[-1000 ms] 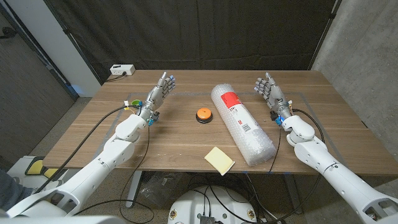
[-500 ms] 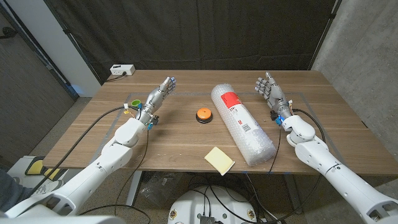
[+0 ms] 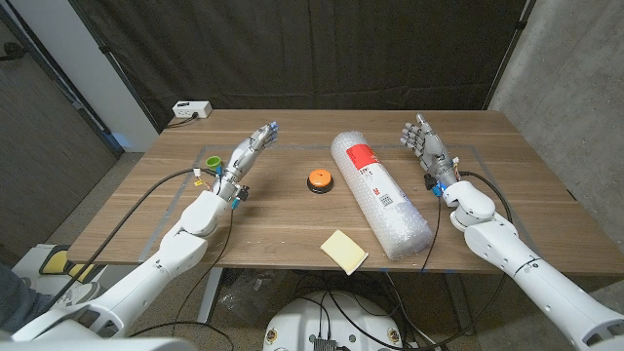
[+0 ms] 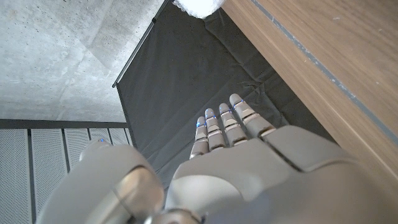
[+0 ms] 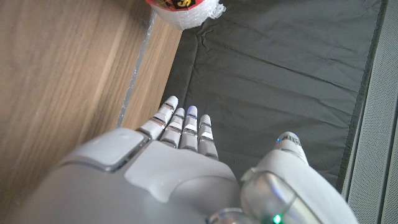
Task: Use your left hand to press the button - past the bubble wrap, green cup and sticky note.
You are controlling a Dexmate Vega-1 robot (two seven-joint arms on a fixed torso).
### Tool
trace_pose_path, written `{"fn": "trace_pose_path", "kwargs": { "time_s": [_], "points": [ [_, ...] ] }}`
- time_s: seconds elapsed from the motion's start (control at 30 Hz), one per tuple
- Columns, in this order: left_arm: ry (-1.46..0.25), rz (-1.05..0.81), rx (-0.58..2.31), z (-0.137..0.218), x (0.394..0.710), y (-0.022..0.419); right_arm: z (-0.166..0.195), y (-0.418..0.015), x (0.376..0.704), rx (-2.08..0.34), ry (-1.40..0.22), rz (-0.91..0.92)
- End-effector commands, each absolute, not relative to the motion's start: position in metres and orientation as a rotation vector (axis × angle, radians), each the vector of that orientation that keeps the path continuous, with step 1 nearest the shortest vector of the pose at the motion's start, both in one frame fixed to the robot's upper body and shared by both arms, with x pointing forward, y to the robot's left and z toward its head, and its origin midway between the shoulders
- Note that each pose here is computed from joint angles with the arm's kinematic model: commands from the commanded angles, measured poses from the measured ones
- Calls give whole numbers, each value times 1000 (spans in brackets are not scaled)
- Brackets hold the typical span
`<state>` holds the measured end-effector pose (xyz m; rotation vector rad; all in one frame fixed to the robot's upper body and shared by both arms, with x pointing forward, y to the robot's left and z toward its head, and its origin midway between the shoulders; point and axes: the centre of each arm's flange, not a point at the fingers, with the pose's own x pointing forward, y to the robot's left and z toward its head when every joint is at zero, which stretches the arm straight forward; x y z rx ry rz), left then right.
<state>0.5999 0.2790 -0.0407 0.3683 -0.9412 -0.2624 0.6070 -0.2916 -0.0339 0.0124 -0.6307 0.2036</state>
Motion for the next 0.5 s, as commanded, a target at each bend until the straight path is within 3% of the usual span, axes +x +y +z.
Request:
{"fn": "trace_pose_path", "kwargs": {
  "time_s": [0.03, 0.5],
  "points": [
    [-1026, -194, 488, -47, 586, 267, -39, -294, 609, 24, -607, 190],
    [-1073, -124, 728, -51, 565, 244, -39, -292, 613, 32, -624, 197]
  ]
}}
